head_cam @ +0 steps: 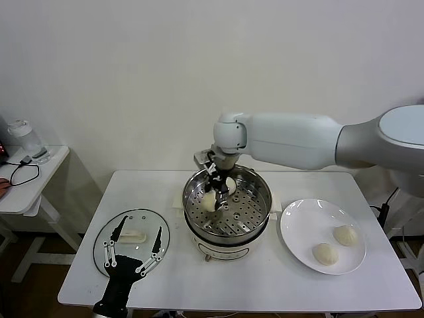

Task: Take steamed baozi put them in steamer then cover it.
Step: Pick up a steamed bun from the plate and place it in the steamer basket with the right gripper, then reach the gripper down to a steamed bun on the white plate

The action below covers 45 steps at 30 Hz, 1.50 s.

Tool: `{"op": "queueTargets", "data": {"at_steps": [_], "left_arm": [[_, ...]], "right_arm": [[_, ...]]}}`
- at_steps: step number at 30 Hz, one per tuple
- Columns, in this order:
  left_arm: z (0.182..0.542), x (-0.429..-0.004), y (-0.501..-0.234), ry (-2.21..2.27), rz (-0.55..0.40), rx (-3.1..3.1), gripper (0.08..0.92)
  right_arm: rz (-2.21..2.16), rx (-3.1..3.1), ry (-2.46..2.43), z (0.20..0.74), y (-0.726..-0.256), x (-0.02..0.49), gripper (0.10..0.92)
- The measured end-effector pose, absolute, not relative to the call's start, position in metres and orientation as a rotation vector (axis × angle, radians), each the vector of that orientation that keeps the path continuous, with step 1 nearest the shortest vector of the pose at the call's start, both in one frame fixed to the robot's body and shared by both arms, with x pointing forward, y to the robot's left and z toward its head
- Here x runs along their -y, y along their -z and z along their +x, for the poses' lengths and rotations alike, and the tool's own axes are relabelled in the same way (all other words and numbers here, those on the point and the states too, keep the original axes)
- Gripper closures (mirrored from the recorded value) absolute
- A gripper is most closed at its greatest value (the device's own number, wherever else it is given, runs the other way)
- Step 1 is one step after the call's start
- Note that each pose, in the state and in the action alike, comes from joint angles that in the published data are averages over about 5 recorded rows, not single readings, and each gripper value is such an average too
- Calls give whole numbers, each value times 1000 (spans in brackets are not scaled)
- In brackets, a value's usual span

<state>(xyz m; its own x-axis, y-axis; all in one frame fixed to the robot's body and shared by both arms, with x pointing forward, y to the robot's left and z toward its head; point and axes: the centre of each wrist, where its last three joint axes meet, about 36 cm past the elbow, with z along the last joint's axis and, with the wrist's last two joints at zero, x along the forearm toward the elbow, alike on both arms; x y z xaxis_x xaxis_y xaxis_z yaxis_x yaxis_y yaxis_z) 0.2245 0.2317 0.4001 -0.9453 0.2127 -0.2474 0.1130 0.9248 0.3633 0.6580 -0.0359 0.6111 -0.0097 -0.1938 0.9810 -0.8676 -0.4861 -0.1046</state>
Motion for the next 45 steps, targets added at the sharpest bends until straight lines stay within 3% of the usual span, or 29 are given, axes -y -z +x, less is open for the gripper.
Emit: {"op": "queueTargets", "data": {"at_steps": [9, 13, 16, 23, 28, 35, 45], "left_arm": [[224, -232, -399, -505, 239, -2803, 177], [224, -231, -399, -502, 240, -2805, 177], [224, -231, -399, -503, 241, -2806, 177], [222, -231, -399, -506, 244, -2807, 177], [222, -230, -400, -505, 251, -2805, 177], [222, -229, -400, -507, 264, -2804, 177], [221, -226, -399, -506, 277, -2804, 177]], "right_arm": [[1707, 1126, -1545, 655, -595, 27, 319], [1708, 1139, -1550, 654, -594, 29, 255], [1710, 1150, -1552, 653, -598, 32, 210], [1724, 1193, -1545, 651, -627, 59, 200], [1710, 1228, -1541, 657, -663, 107, 200], [1618, 1256, -1500, 668, -692, 214, 200], [1499, 1233, -1374, 648, -643, 354, 200]]}}
